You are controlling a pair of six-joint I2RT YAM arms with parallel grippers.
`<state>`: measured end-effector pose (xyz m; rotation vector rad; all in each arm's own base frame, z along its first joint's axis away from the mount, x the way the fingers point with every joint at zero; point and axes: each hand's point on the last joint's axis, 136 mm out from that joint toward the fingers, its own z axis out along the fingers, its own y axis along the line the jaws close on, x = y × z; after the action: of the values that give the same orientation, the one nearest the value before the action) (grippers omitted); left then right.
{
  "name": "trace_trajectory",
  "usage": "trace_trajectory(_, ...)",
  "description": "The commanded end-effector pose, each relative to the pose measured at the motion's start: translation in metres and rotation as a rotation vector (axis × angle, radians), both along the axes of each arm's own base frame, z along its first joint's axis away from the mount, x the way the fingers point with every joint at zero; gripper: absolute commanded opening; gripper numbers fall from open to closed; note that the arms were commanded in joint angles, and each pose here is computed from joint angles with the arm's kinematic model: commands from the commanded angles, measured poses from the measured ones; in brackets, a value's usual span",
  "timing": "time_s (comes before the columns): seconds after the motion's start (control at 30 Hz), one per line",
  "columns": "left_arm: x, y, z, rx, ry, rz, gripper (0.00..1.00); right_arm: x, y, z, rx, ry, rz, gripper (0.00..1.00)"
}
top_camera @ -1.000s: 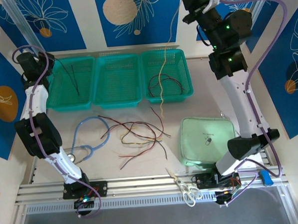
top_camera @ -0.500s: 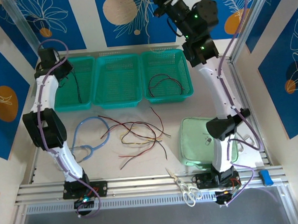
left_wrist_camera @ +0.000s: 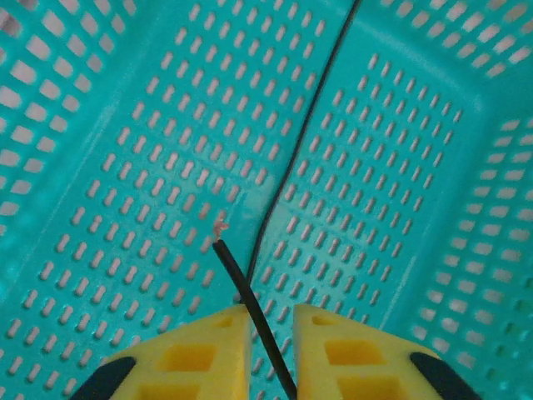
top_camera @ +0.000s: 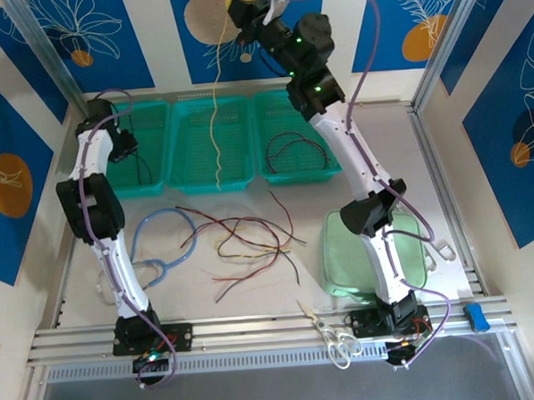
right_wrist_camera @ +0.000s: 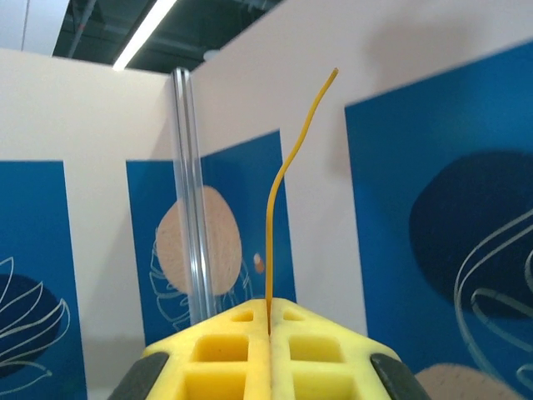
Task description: Untangle the cables
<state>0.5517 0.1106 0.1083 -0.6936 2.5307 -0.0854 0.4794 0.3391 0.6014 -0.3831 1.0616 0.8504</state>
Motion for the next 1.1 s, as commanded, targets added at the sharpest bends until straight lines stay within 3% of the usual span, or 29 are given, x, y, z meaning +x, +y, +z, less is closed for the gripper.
trace_trajectory(0.0,-0.002,-0.001,0.002,-0.003,0.034,-0.031,0.33,0.001,0.018,-0.008,0.063,0.032,0.051,0.0)
trace_trajectory(0.07,-0.003,-0.002,0.007,-0.002,0.028,-0.037,0.52,-0.006,0.027,-0.006,0.066,0.0,0.066,0.0)
trace_trajectory(0.5,-0.02,0.004,0.149,0.264,-0.248,-0.046,0.8,-0.002,0.004,0.016,0.157,-0.135,-0.036,0.0)
trace_trajectory(0.73,-0.046,-0.025,0.2,0.174,-0.364,-0.085,0.82,0.004,0.005,0.011,0.188,-0.123,-0.041,0.0)
trace_trajectory(0.9,-0.065,-0.056,0.213,0.159,-0.429,-0.127,0.83,0.03,0.023,-0.031,0.133,-0.064,-0.034,0.0)
trace_trajectory(1.07,-0.091,-0.084,0.214,0.087,-0.45,-0.15,0.83,0.063,0.047,-0.103,0.004,0.142,-0.02,0.0)
